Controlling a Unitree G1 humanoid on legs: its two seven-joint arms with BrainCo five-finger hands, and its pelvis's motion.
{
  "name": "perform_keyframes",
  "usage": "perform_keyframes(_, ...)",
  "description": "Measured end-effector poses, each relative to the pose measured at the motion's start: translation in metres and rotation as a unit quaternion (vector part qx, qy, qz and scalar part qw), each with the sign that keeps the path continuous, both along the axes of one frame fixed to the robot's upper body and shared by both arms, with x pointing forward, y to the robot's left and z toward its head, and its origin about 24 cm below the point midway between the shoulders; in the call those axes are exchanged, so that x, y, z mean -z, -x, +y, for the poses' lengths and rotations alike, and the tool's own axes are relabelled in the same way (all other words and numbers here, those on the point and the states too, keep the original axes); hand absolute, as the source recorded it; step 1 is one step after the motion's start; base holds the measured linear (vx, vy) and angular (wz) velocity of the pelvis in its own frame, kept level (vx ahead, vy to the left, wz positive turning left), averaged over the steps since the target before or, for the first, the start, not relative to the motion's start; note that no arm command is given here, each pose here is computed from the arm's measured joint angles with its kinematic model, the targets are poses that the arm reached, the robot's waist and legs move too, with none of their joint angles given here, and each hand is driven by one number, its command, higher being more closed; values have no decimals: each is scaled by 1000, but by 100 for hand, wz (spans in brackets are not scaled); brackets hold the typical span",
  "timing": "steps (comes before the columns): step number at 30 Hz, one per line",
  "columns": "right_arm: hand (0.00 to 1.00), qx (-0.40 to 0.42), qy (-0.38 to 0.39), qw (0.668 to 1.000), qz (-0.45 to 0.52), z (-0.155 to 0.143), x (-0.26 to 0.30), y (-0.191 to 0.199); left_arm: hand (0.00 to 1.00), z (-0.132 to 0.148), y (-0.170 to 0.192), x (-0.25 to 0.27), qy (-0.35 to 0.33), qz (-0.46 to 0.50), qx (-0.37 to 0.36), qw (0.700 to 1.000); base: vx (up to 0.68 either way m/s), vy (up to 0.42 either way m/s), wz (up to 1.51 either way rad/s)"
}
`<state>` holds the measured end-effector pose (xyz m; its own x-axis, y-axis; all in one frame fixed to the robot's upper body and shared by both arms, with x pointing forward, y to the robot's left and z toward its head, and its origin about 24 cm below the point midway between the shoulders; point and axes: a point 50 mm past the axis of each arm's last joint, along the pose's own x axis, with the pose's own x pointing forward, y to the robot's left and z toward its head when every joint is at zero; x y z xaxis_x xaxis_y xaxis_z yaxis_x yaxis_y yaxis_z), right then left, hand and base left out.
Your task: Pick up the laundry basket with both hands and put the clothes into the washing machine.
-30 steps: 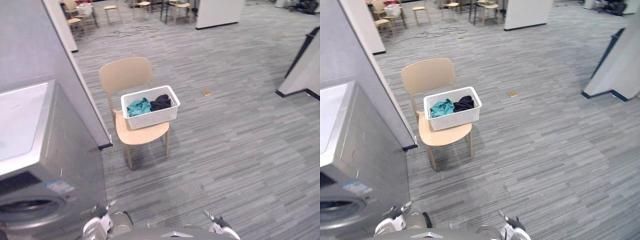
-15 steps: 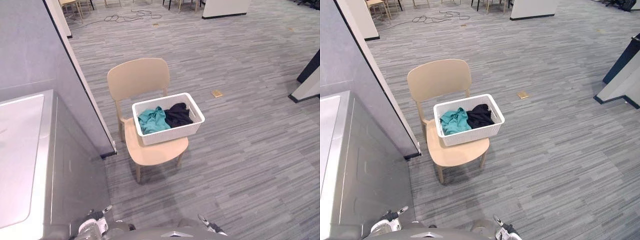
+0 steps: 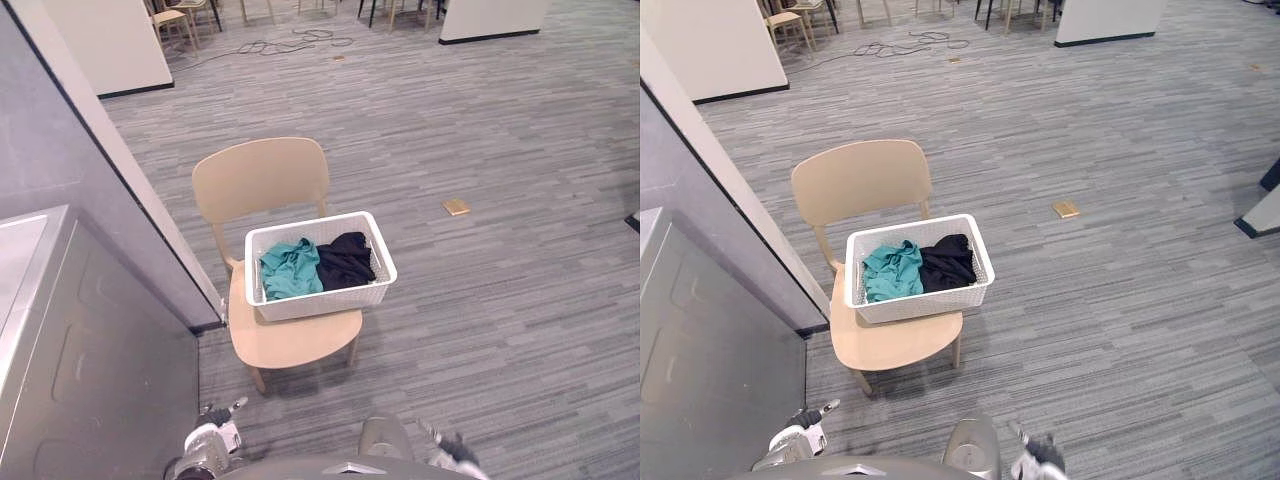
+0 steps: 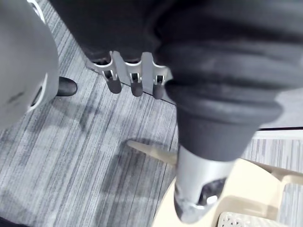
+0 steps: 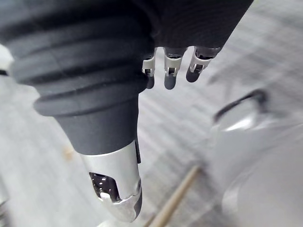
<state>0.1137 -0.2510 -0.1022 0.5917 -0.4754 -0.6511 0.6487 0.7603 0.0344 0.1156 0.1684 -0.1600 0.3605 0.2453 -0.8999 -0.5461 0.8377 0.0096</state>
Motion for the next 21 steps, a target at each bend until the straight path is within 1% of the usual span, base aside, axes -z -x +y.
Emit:
perform_keyframes(1, 0, -10, 17, 999, -31, -2, -13, -10, 0, 0, 1, 0, 0, 1, -6, 1000, -56, 19, -1)
perform_keyframes(3, 0, -38, 83, 985, -143, -4, -64, -37, 0, 1, 3, 1, 3, 2, -22, 1000, -45, 51, -1)
perform_keyframes(6, 0, -56, 158, 961, -220, -7, -106, -46, 0, 1, 7, 2, -1, 7, -21, 1000, 14, 57, 0)
perform_keyframes(9, 0, -83, 214, 941, -249, -5, -129, -52, 0, 0, 9, 2, -6, 12, -1, 1000, 56, 60, -5)
perform_keyframes(11, 0, -125, 272, 917, -265, -2, -148, -67, 0, -3, 7, 2, -16, 12, 48, 999, 31, 63, 2)
perform_keyframes(12, 0, -158, 306, 898, -273, 2, -158, -80, 0, -5, 4, 1, -23, 10, 76, 997, 15, 47, 12)
perform_keyframes(13, 0, -173, 323, 887, -280, 3, -163, -89, 0, -3, 3, 1, -28, 8, 87, 996, -15, 41, 15)
perform_keyframes(14, 0, -209, 363, 858, -296, 9, -177, -112, 0, -3, -1, -1, -38, 4, 112, 993, -27, 31, 13)
perform_keyframes(15, 0, -230, 386, 841, -300, 12, -184, -126, 0, -4, -4, -1, -42, 1, 123, 991, -61, 34, 18)
perform_keyframes(16, 0, -259, 416, 816, -305, 16, -194, -146, 0, -4, -7, -3, -46, -3, 136, 990, -112, 24, 27)
perform_keyframes(17, 0, -301, 459, 776, -311, 24, -214, -180, 0, -5, -15, -5, -53, -17, 151, 987, -103, 18, 29)
perform_keyframes(18, 0, -315, 476, 761, -309, 28, -222, -192, 0, -5, -18, -6, -56, -22, 155, 986, -128, -4, 35)
perform_keyframes(20, 0, -351, 523, 715, -305, 37, -251, -224, 0, -6, -32, -12, -61, -43, 165, 983, -159, -26, 46)
perform_keyframes(21, 0, -365, 543, 697, -294, 39, -262, -237, 0, -5, -38, -15, -63, -55, 163, 983, -142, -34, 44)
